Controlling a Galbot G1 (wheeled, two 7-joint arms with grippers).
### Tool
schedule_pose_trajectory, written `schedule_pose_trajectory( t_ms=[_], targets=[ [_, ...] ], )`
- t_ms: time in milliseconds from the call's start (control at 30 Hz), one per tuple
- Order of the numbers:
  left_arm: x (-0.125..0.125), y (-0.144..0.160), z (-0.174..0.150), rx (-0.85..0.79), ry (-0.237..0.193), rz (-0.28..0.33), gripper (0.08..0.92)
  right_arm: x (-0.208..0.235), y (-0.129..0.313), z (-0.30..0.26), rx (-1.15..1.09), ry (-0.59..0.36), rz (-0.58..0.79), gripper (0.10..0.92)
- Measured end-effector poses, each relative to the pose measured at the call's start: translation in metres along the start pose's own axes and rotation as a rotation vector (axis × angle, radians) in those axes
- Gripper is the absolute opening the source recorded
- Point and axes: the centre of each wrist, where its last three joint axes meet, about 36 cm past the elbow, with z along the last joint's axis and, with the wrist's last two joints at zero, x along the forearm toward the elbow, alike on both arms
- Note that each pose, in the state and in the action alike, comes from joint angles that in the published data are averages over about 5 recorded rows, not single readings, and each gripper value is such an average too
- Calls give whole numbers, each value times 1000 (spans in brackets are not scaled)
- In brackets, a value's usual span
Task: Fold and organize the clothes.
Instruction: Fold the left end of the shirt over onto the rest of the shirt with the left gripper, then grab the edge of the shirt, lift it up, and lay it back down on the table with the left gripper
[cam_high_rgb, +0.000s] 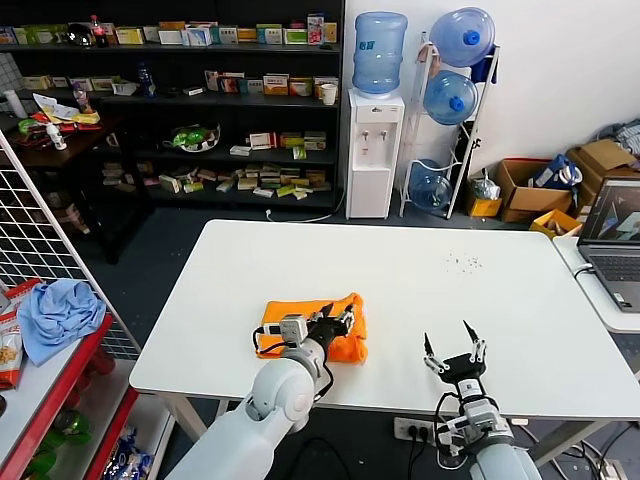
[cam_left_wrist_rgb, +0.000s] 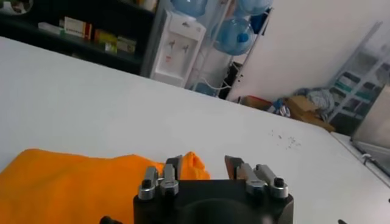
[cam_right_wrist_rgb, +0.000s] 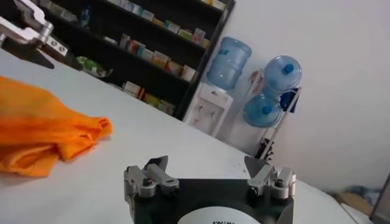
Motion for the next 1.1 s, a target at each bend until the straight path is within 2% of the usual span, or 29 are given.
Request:
schedule_pose_trajectory(
  t_ms=[133,233,467,733,1100],
  targets=[
    [11,16,-8,-1,-37,-8,710,-3,-2,-1,-7,7,-10,823],
    [18,37,-11,-18,-47,-36,785,-5,-6,-1,-17,10,-16,823],
    [29,89,-17,-63,-27,-111,822,-8,-13,-5,-51,12,-50,823],
    [27,146,-24,-91,68,-146,823,-4,-26,-4,-85,19,-80,823],
    [18,188,-28,-48,202,-66,823,2,-37,1,-112,36,-91,823]
  ],
)
